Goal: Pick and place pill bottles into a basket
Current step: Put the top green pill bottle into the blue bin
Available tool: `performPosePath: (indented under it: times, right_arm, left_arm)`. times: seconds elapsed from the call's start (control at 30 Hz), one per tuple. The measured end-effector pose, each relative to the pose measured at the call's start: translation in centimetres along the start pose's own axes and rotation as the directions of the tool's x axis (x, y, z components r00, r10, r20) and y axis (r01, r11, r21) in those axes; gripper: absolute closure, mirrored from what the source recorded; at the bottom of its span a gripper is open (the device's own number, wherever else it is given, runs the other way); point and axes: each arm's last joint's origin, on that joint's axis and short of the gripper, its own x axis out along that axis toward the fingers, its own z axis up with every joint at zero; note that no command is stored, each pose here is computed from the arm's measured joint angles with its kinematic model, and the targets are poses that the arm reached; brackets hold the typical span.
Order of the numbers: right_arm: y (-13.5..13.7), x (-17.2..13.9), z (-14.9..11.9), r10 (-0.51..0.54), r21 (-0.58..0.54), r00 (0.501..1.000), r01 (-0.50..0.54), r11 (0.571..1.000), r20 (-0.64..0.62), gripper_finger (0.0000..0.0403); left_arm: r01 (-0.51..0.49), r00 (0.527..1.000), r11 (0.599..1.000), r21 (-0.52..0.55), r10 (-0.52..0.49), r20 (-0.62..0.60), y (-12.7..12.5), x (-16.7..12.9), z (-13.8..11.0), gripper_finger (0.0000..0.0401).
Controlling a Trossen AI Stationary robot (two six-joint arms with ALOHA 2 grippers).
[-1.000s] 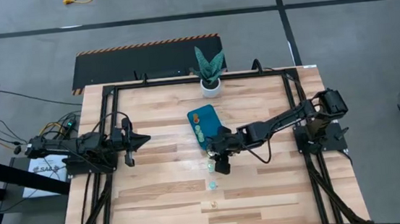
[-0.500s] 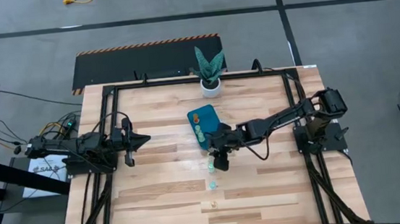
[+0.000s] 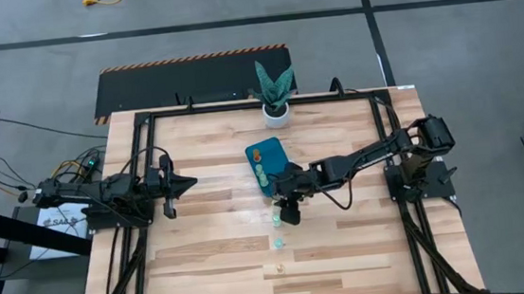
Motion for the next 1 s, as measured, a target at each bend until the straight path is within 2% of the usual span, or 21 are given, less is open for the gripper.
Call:
performPosePath:
  times: [0.37,0.53,0.87,1.0]
  right_arm:
    - [-0.1,2.2,-0.9,0.005,0.005,0.998,-0.005,1.0,-0.058,0.0253]
    - [-0.1,2.4,-0.8,0.013,0.001,0.999,-0.013,1.0,-0.034,0.0258]
    - [-0.1,2.3,-0.7,0.014,0.001,1.0,-0.014,1.0,-0.027,0.0317]
    - [0.0,2.2,-0.3,0.018,-0.005,1.0,-0.018,1.0,-0.02,0.0315]
  left_arm:
    - [0.0,1.0,1.0,0.0,0.0,0.0,0.0,0.0,0.0,0.0392]
    - [0.0,1.0,1.0,0.0,0.0,0.0,0.0,0.0,0.0,0.0392]
    - [0.0,1.0,1.0,0.0,0.0,0.0,0.0,0.0,0.0,0.0392]
    - [0.0,1.0,1.0,0.0,0.0,0.0,0.0,0.0,0.0,0.0392]
